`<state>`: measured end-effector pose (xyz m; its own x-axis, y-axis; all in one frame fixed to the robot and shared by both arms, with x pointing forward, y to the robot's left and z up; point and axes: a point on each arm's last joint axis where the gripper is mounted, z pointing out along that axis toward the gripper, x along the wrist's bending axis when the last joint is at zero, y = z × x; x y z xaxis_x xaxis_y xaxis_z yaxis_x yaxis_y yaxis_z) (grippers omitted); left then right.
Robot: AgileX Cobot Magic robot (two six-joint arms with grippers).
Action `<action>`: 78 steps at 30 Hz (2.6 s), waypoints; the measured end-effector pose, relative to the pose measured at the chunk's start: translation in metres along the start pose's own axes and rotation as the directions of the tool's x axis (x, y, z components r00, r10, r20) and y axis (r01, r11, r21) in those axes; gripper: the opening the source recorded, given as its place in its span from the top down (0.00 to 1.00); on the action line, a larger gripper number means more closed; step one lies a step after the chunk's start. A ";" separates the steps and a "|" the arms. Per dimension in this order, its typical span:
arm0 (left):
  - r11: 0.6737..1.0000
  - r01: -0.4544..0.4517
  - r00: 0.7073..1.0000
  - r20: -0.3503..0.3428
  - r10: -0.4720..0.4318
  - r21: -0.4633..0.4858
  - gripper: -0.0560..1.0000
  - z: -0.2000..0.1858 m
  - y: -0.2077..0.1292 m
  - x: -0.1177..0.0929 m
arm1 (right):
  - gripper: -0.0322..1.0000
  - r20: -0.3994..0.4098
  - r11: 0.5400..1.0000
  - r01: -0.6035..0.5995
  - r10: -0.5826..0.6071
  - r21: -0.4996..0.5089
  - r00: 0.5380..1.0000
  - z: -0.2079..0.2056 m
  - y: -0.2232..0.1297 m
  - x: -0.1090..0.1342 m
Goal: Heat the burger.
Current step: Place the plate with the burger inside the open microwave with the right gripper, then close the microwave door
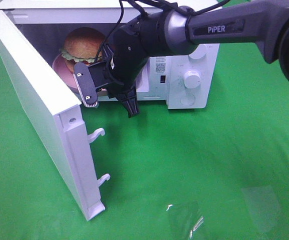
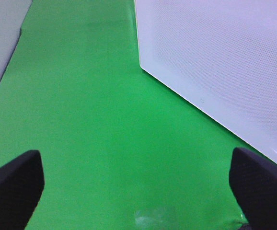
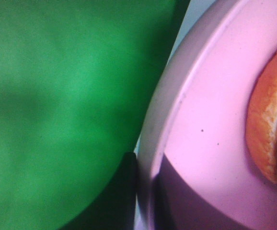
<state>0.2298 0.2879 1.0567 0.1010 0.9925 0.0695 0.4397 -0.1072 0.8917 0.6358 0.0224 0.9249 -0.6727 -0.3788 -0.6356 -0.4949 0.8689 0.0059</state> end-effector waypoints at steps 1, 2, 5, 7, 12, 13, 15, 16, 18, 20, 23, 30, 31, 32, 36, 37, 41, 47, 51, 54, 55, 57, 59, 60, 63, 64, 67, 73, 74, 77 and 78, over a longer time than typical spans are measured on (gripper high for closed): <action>1.000 0.000 1.000 0.000 0.000 0.000 0.03 0.000 0.000 0.000 | 0.92 -0.004 1.000 -0.003 0.003 0.003 1.000 0.002 0.000 -0.001; 1.000 0.000 1.000 0.000 0.000 0.000 0.03 0.000 0.000 0.000 | 0.92 -0.004 1.000 -0.003 0.003 0.003 1.000 0.002 0.000 -0.001; 1.000 0.000 1.000 0.000 0.000 0.000 0.03 0.000 0.000 0.000 | 0.92 0.003 0.999 -0.036 0.036 0.005 0.999 0.002 -0.002 -0.004; 1.000 0.000 1.000 0.000 0.000 0.000 0.03 0.000 0.000 0.000 | 0.92 -0.001 0.999 -0.051 0.051 0.008 0.999 0.003 -0.003 -0.004; 1.000 0.000 1.000 0.000 0.000 0.000 0.03 0.000 0.000 0.000 | 0.92 0.005 0.998 -0.052 0.052 0.021 0.999 0.005 -0.009 -0.005; 1.000 0.000 1.000 0.000 0.000 0.000 0.03 0.000 0.000 0.000 | 0.92 0.005 0.998 -0.052 0.052 0.021 0.999 0.005 -0.009 -0.005; 1.000 0.000 1.000 0.000 0.000 0.000 0.03 0.000 0.000 0.000 | 0.91 0.005 0.998 -0.054 0.054 0.024 0.999 0.005 -0.010 -0.005; 1.000 0.000 1.000 0.000 0.000 0.000 0.03 0.000 0.000 0.000 | 0.91 0.006 0.998 -0.058 0.058 0.026 0.998 0.005 -0.012 -0.005; 1.000 0.000 1.000 0.000 0.000 0.000 0.03 0.000 0.000 0.000 | 0.91 0.006 0.998 -0.064 0.064 0.026 0.998 0.005 -0.012 -0.005; 1.000 0.000 1.000 0.000 0.000 0.000 0.03 0.000 0.000 0.000 | 0.91 0.007 0.997 -0.066 0.066 0.026 0.998 0.005 -0.012 -0.005; 1.000 0.000 1.000 0.000 0.000 0.000 0.03 0.000 0.000 0.000 | 0.91 0.007 0.997 -0.069 0.069 0.026 0.998 0.005 -0.012 -0.005; 1.000 0.000 1.000 0.000 0.000 0.000 0.03 0.000 0.000 0.000 | 0.87 0.016 0.997 -0.075 0.074 0.024 0.997 0.005 -0.012 -0.007; 1.000 0.000 1.000 0.000 0.000 0.000 0.03 0.000 0.000 0.000 | 0.84 0.025 0.997 -0.070 0.070 0.023 0.997 0.005 -0.012 -0.008; 1.000 0.000 1.000 0.000 0.000 0.000 0.03 0.000 0.000 0.000 | 0.84 0.025 0.997 -0.070 0.070 0.023 0.997 0.005 -0.012 -0.008; 1.000 0.000 1.000 0.000 0.000 0.000 0.03 0.000 0.000 0.000 | 0.67 0.047 0.997 -0.071 0.070 0.013 0.996 0.004 -0.011 -0.010; 1.000 0.000 1.000 0.000 0.000 0.000 0.03 0.000 0.000 0.000 | 0.67 0.047 0.997 -0.071 0.070 0.013 0.996 0.004 -0.011 -0.010; 1.000 0.000 1.000 0.000 0.000 0.000 0.03 0.000 0.000 0.000 | 0.59 0.049 0.997 -0.073 0.072 0.012 0.996 0.004 -0.011 -0.010; 1.000 0.000 1.000 0.000 0.000 0.000 0.03 0.000 0.000 0.000 | 0.47 0.050 0.995 -0.102 0.101 0.011 0.994 0.004 -0.011 -0.011; 1.000 0.000 1.000 0.000 0.000 0.000 0.03 0.000 0.000 0.000 | 0.44 0.061 0.994 -0.108 0.107 0.007 0.992 -0.001 -0.010 -0.014; 1.000 0.000 1.000 0.000 0.000 0.000 0.03 0.000 0.000 0.000 | 0.40 0.073 0.994 -0.108 0.108 -0.004 0.991 -0.009 -0.006 -0.014; 1.000 0.000 1.000 0.000 0.000 0.000 0.03 0.000 0.000 0.000 | 0.40 0.073 0.994 -0.108 0.108 -0.004 0.991 -0.009 -0.006 -0.014; 1.000 0.000 1.000 0.000 0.000 0.000 0.03 0.000 0.000 0.000 | 0.38 0.076 0.994 -0.107 0.107 -0.007 0.991 -0.010 -0.006 -0.013; 1.000 0.000 1.000 0.000 0.000 0.000 0.03 0.000 0.000 0.000 | 0.34 0.075 0.994 -0.105 0.105 -0.011 0.992 -0.014 -0.006 -0.009; 1.000 0.000 1.000 0.000 0.000 0.000 0.03 0.000 0.000 0.000 | 0.31 0.083 0.995 -0.103 0.104 -0.017 0.991 -0.020 -0.007 -0.008; 1.000 0.000 1.000 0.000 0.000 0.000 0.03 0.000 0.000 0.000 | 0.28 0.089 0.995 -0.098 0.100 -0.019 0.991 -0.026 -0.007 -0.007; 1.000 0.000 1.000 0.000 0.000 0.000 0.03 0.000 0.000 0.000 | 0.25 0.096 0.995 -0.094 0.096 -0.022 0.991 -0.032 -0.008 -0.006; 1.000 0.000 1.000 0.000 0.000 0.000 0.03 0.000 0.000 0.000 | 0.24 0.093 0.996 -0.091 0.093 -0.022 0.991 -0.036 -0.009 -0.004; 1.000 0.000 1.000 0.000 0.000 0.000 0.03 0.000 0.000 0.000 | 0.24 0.063 0.997 -0.078 0.079 -0.017 0.995 -0.043 -0.008 0.008; 1.000 0.000 1.000 0.000 0.000 0.000 0.03 0.000 0.000 0.000 | 0.24 0.054 0.997 -0.071 0.072 -0.019 0.996 -0.046 -0.006 0.012; 1.000 0.000 1.000 0.000 0.000 0.000 0.03 0.000 0.000 0.000 | 0.24 0.053 0.998 -0.066 0.067 -0.023 0.996 -0.050 -0.004 0.014; 1.000 0.000 1.000 0.000 0.000 0.000 0.03 0.000 0.000 0.000 | 0.24 0.056 0.998 -0.063 0.065 -0.029 0.996 -0.055 -0.002 0.015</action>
<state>0.2298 0.2879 1.0567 0.1010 0.9925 0.0695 0.4397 -0.1072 0.8917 0.5962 -0.0026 0.9575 -0.6713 -0.3033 -0.6763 -0.4669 0.8817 0.0681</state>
